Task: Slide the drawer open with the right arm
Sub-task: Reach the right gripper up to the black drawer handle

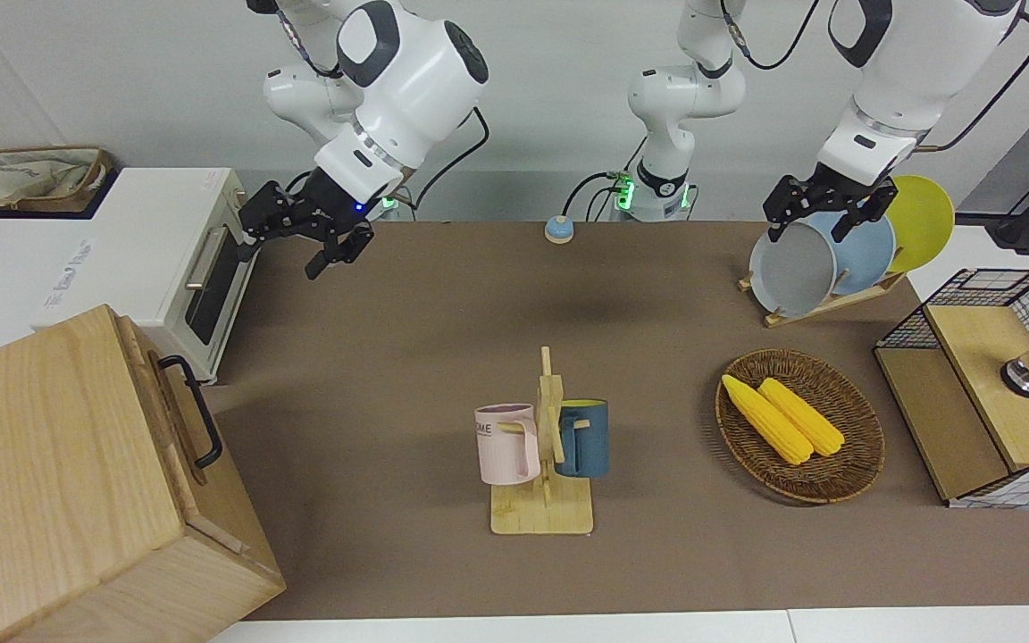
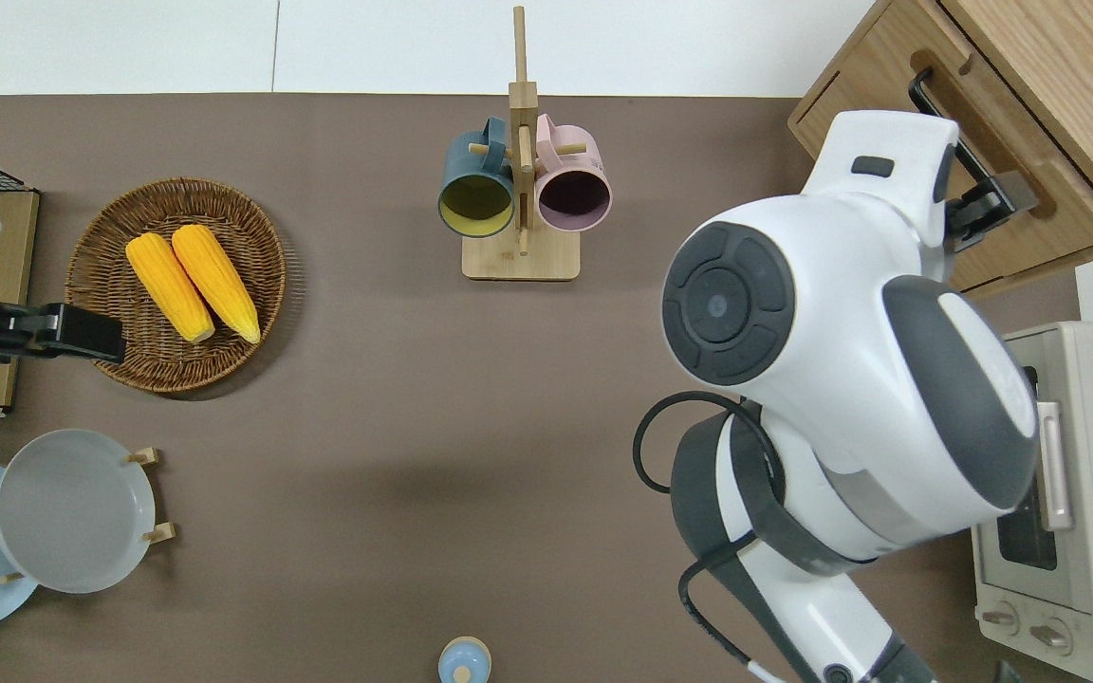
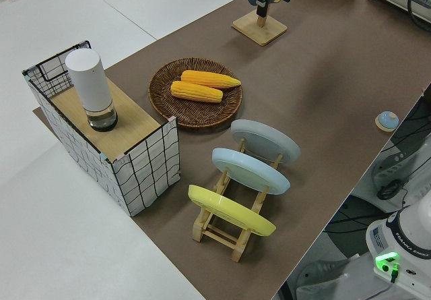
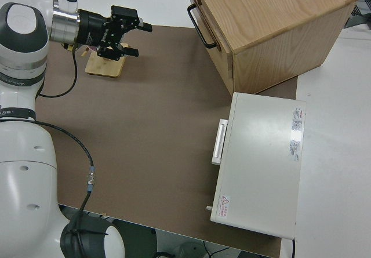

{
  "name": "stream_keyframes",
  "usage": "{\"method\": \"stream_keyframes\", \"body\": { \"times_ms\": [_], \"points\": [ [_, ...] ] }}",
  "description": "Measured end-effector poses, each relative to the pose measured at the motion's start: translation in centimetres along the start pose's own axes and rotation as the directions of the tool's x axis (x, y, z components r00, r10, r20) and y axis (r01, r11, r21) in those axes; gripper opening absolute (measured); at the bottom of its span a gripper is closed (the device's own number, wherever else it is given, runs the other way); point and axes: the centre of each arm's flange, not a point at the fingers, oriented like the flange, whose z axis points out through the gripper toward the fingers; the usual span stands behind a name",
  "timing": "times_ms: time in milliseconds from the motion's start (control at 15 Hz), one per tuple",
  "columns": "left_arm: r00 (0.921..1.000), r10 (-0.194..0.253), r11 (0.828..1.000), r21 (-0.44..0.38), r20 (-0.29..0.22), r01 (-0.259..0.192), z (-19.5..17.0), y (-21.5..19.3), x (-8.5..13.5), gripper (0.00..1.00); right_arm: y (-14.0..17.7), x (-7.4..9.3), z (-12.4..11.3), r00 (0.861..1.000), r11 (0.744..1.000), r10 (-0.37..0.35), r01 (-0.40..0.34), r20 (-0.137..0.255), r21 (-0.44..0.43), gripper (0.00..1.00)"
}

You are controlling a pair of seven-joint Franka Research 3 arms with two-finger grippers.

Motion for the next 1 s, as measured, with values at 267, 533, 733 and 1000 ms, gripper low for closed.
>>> {"method": "stream_keyframes", "body": {
  "times_ms": [267,533,733,1000],
  "points": [
    [1.0,0.0,1.0,0.0,0.0,0.0,0.0,0.0,0.0,1.0,-1.7,1.2,2.4,0.998,0.985,-0.064,0.06,-0.02,-0.164,0.99],
    [1.0,0.0,1.0,0.0,0.0,0.0,0.0,0.0,0.0,1.0,-3.8,2.5,4.9,0.996,0.951,-0.087,0.077,-0.019,-0.301,0.99],
    [1.0,0.0,1.0,0.0,0.0,0.0,0.0,0.0,0.0,1.0,-5.1,3.4,6.8,0.997,0.933,-0.072,0.057,-0.027,-0.356,0.99],
    [1.0,0.0,1.0,0.0,0.0,0.0,0.0,0.0,0.0,1.0,-5.7,4.3,9.9,0.999,0.907,-0.039,0.021,-0.034,-0.421,0.99]
  ]
}}
